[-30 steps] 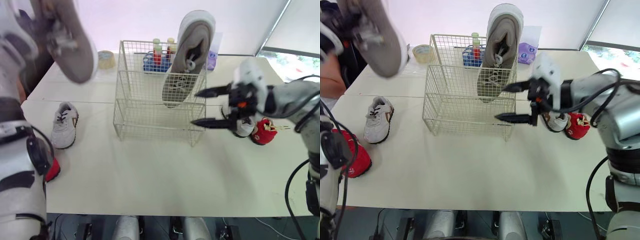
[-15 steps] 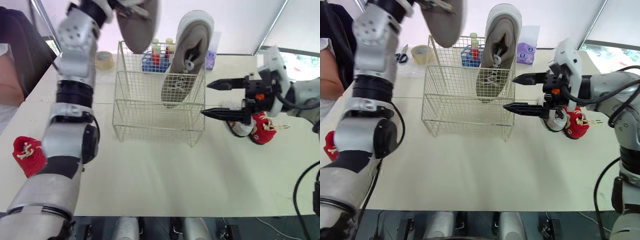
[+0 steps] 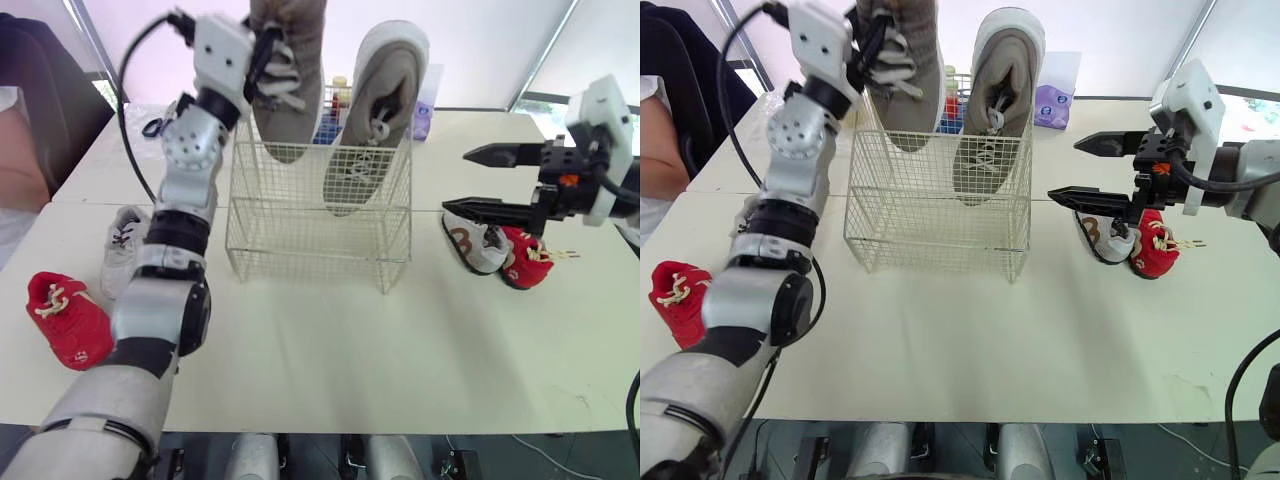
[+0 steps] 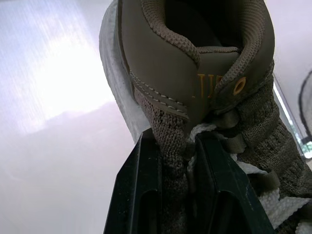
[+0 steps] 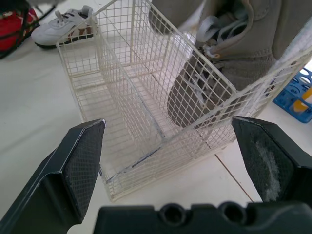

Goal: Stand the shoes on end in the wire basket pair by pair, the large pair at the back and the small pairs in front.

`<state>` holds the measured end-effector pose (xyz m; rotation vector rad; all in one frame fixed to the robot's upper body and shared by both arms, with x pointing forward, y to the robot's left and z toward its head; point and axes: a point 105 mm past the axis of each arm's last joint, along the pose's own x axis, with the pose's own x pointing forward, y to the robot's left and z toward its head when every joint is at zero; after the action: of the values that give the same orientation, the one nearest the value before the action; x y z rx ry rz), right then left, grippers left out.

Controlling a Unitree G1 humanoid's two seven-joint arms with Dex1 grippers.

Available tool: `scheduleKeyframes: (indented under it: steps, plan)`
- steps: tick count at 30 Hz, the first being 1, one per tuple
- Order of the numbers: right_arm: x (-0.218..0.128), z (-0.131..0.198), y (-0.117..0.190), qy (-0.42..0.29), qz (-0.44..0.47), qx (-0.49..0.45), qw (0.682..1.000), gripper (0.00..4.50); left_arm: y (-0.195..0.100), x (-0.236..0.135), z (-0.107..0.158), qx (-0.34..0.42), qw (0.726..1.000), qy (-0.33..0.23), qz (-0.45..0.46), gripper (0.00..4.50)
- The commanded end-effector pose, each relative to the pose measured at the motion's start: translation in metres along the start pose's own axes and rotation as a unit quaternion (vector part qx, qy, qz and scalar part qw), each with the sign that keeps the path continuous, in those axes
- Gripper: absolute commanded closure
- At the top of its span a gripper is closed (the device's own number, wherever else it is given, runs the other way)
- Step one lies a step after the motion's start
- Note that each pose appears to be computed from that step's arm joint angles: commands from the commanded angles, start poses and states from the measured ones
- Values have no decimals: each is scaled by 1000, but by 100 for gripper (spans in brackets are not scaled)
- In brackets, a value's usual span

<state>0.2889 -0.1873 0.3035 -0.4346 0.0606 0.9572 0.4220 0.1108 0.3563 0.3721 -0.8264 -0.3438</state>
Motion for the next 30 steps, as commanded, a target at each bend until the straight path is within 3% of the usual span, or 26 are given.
scheduleKeyframes:
  steps: [1,6,14,30]
  plan:
    - [-3,12,-4,-17,-10,-28,999,0,3,1,22,21,999,-43,16,418]
    - [0,11,-5,-20,-3,-32,999,0,-8,-8,8,-7,1000,-17,16,418]
    - [5,8,-7,-17,-1,-38,999,0,4,-13,18,-51,998,-21,33,24]
    - [20,-1,-10,-24,2,-38,999,0,-2,-48,43,-111,993,21,23,24]
